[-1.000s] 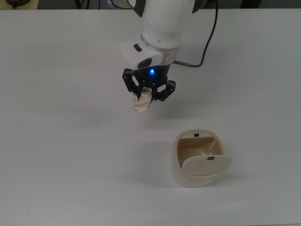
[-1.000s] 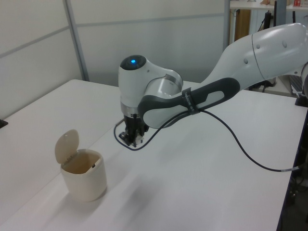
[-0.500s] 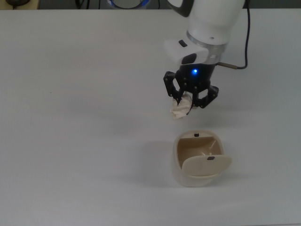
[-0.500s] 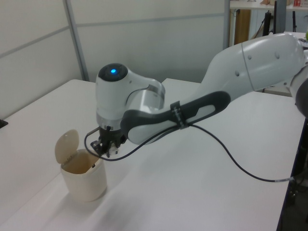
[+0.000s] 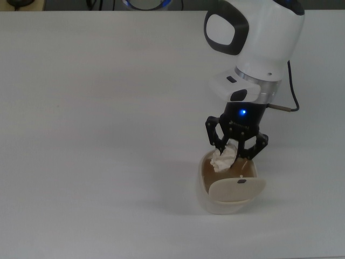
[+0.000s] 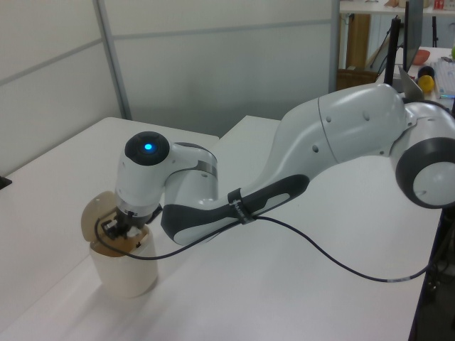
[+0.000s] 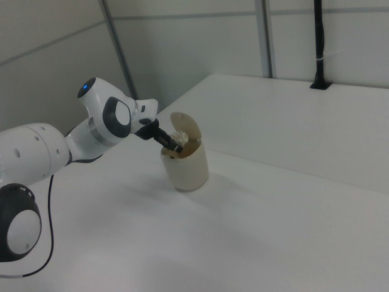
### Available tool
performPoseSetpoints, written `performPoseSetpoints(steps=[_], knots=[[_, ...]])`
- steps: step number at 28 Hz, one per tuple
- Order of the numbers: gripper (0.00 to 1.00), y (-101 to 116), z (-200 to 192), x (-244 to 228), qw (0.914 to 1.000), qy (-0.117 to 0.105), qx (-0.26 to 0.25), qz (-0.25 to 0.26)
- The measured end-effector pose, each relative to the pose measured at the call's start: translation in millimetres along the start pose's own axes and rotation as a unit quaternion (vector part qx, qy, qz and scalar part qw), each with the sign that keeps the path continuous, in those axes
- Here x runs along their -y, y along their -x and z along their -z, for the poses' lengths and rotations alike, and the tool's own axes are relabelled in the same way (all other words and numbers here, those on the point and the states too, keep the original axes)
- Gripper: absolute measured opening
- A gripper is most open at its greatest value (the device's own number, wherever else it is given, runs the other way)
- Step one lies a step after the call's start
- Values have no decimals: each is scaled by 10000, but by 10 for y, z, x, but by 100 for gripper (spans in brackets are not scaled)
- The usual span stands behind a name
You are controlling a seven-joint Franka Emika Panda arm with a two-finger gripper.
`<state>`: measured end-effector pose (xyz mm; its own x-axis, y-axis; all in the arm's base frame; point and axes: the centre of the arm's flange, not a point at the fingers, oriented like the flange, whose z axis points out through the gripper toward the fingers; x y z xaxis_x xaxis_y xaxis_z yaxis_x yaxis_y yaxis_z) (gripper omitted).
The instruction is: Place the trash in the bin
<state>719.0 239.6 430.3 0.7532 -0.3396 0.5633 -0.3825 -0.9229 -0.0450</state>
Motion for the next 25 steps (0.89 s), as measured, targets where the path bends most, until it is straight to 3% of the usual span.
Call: performPoseSetpoints(steps=[3,6,16,18,25], knots=[[22,-94,4,34,9999,-18,-169,16],[26,-119,6,65,9996,-9,-268,78],[63,-69,-6,132,9995,-15,-289,150],[74,-75,-1,133,9995,-16,-293,144],[99,-191,220,71,9999,49,-104,-54]])
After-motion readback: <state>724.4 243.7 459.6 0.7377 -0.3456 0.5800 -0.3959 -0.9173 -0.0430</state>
